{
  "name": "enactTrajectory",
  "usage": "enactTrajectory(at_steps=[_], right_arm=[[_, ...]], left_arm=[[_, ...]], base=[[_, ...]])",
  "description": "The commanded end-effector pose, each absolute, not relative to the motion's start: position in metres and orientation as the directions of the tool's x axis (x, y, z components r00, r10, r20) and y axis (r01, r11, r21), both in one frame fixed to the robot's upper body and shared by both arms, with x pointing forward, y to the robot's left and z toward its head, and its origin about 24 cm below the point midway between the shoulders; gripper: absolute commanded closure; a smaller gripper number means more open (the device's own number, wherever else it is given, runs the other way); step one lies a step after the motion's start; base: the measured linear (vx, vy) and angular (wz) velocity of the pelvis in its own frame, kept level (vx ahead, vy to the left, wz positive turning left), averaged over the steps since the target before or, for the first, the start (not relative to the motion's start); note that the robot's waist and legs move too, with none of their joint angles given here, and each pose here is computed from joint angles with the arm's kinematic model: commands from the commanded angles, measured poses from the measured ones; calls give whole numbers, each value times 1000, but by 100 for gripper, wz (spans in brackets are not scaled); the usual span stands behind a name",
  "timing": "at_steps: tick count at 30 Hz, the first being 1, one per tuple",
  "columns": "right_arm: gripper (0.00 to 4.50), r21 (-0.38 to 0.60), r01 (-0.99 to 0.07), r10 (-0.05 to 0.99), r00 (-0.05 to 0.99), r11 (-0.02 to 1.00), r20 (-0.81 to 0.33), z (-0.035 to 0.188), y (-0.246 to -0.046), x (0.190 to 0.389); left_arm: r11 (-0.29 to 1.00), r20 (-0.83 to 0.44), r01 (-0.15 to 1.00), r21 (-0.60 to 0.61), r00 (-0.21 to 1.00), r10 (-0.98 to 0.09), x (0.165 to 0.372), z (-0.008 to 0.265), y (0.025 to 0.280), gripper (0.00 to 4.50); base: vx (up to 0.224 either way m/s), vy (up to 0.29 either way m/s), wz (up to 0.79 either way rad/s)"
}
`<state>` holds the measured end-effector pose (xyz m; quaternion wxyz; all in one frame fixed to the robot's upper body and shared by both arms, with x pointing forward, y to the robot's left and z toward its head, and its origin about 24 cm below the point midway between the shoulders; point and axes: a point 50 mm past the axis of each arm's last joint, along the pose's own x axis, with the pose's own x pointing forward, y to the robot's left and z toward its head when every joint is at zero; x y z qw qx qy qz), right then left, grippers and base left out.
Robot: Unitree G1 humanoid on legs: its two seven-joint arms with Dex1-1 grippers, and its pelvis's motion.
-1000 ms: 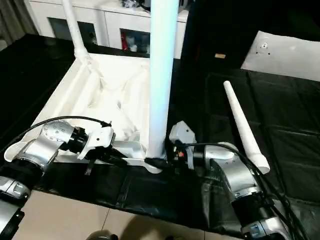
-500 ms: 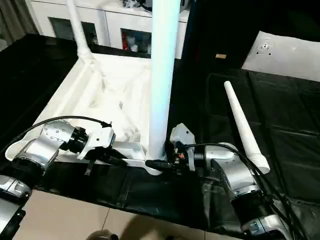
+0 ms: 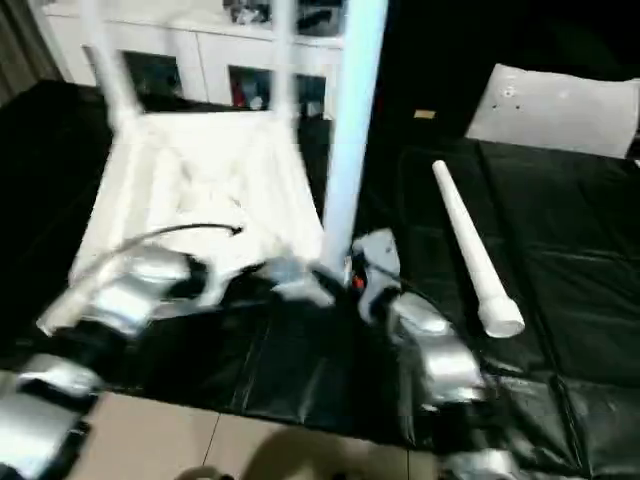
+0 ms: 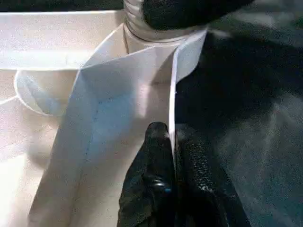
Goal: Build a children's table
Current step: Rotate leg to tighten
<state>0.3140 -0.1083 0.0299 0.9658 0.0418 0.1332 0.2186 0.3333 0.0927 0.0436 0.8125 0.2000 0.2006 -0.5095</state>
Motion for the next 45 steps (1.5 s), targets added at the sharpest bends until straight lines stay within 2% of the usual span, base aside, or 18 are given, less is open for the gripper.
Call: enactTrajectory(at_steps=[1, 4, 7, 8, 10, 16, 18, 20, 23, 27, 31, 33, 34, 35, 39, 41, 44, 45], right_arm=[[182, 179, -460, 494, 819, 870, -293, 21, -59, 307], [182, 120, -403, 420, 847, 907, -326, 20, -54, 313], [182, 188, -331, 374, 883, 924, -282, 28, -49, 320], [147, 211, -320, 369, 890, 924, -267, 30, -50, 322], [112, 214, -303, 352, 903, 929, -247, 33, -54, 324], [62, 177, -341, 372, 909, 923, -188, 35, -90, 322], [58, 176, -348, 378, 907, 921, -185, 34, -94, 321], [37, 147, -391, 411, 898, 909, -159, 37, -116, 317], [16, 103, -445, 456, 879, 890, -141, 41, -130, 314], [8, -34, -647, 636, 757, 762, -149, 49, -153, 302], [8, -42, -775, 758, 626, 630, -179, 56, -162, 294], [8, -36, -859, 837, 506, 510, -207, 63, -162, 289], [8, -36, -859, 837, 506, 510, -207, 63, -162, 289], [8, -28, -895, 870, 439, 445, -225, 65, -162, 287], [8, -5, -950, 916, 302, 311, -263, 65, -159, 283], [44, 2, -964, 923, 253, 265, -288, 64, -159, 281], [56, 16, -979, 926, 189, 205, -328, 59, -156, 281], [81, 20, -981, 928, 175, 192, -329, 58, -154, 281]], left_arm=[[532, -357, 835, 142, 544, -759, 339, 63, 56, 450], [589, -331, 791, 166, 608, -722, 342, 66, 47, 450], [577, -329, 791, 203, 610, -720, 340, 69, 39, 450], [559, -337, 803, 208, 595, -730, 339, 69, 39, 450], [547, -347, 812, 205, 583, -735, 338, 68, 41, 450], [476, -417, 860, 185, 507, -754, 334, 58, 71, 450], [465, -423, 865, 187, 498, -757, 333, 57, 75, 450], [417, -449, 890, 187, 455, -769, 330, 54, 90, 450], [370, -464, 911, 181, 411, -785, 328, 53, 100, 450], [195, -502, 968, 160, 250, -828, 318, 52, 115, 450], [92, -528, 989, 118, 141, -837, 314, 51, 125, 450], [5, -530, 997, 71, 42, -847, 309, 53, 131, 450], [5, -530, 997, 71, 42, -847, 309, 53, 131, 450], [-40, -546, 998, 56, -3, -838, 308, 54, 135, 450], [-131, -578, 991, 33, -88, -812, 306, 56, 141, 450], [-156, -586, 987, 29, -110, -803, 306, 57, 142, 450], [-198, -603, 980, 29, -141, -785, 307, 58, 141, 450], [-214, -606, 976, 29, -153, -781, 307, 59, 140, 450]], base=[[0, 0, 0], [0, 0, 0], [0, 0, 0], [0, 0, 0], [0, 0, 0], [-1, -9, 0], [-4, -26, -1], [0, 0, 0], [0, 0, 0], [0, 0, 0], [0, 0, 0], [0, 0, 0], [0, 0, 0], [0, 0, 0], [0, 0, 0], [0, 0, 0], [0, 0, 0], [0, 0, 0]])
